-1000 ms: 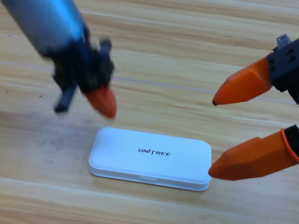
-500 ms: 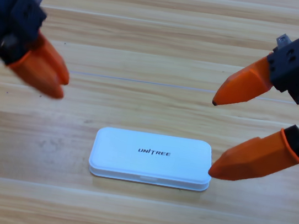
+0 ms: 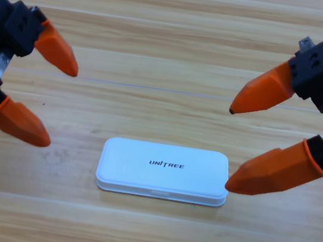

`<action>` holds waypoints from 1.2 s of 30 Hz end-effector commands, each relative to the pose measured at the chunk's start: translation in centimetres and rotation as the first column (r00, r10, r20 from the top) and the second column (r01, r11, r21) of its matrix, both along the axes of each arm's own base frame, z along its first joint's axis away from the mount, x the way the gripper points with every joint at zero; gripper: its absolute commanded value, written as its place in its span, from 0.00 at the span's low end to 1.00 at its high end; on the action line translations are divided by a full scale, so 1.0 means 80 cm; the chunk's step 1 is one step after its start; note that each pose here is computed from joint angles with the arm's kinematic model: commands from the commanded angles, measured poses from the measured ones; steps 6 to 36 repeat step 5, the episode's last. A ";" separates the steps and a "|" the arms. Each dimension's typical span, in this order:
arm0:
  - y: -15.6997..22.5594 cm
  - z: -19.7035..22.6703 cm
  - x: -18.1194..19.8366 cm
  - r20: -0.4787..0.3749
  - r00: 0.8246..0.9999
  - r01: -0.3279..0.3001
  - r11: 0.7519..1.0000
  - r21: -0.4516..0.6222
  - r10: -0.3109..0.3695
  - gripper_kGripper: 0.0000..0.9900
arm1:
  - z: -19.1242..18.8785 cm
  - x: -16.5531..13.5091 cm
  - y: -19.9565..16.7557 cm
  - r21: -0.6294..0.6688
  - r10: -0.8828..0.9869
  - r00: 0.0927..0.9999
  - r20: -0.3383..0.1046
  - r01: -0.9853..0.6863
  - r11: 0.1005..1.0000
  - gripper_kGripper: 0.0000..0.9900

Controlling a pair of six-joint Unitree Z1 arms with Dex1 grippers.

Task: Clean up eraser and pencils

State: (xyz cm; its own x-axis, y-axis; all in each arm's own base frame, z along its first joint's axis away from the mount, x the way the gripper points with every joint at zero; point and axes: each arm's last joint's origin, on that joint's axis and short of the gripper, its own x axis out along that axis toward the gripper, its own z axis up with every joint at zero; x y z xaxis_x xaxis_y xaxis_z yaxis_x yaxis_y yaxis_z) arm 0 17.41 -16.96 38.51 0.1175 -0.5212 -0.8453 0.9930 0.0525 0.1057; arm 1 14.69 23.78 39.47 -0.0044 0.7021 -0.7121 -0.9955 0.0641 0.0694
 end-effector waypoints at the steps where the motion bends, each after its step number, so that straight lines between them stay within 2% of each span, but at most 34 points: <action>1: -0.005 -0.025 0.003 -0.010 1.000 -0.029 0.998 0.049 0.029 1.00 | -0.027 -0.001 0.016 -0.048 0.029 0.998 -0.048 -0.032 0.998 1.00; 5: -0.007 -0.026 0.006 -0.012 0.999 -0.043 0.998 0.046 0.044 1.00 | -0.026 -0.001 0.016 -0.048 0.030 0.998 -0.049 -0.033 0.998 1.00; 36: -0.007 -0.026 0.006 -0.012 0.999 -0.043 0.998 0.046 0.044 1.00 | -0.026 -0.001 0.016 -0.048 0.030 0.998 -0.049 -0.033 0.998 1.00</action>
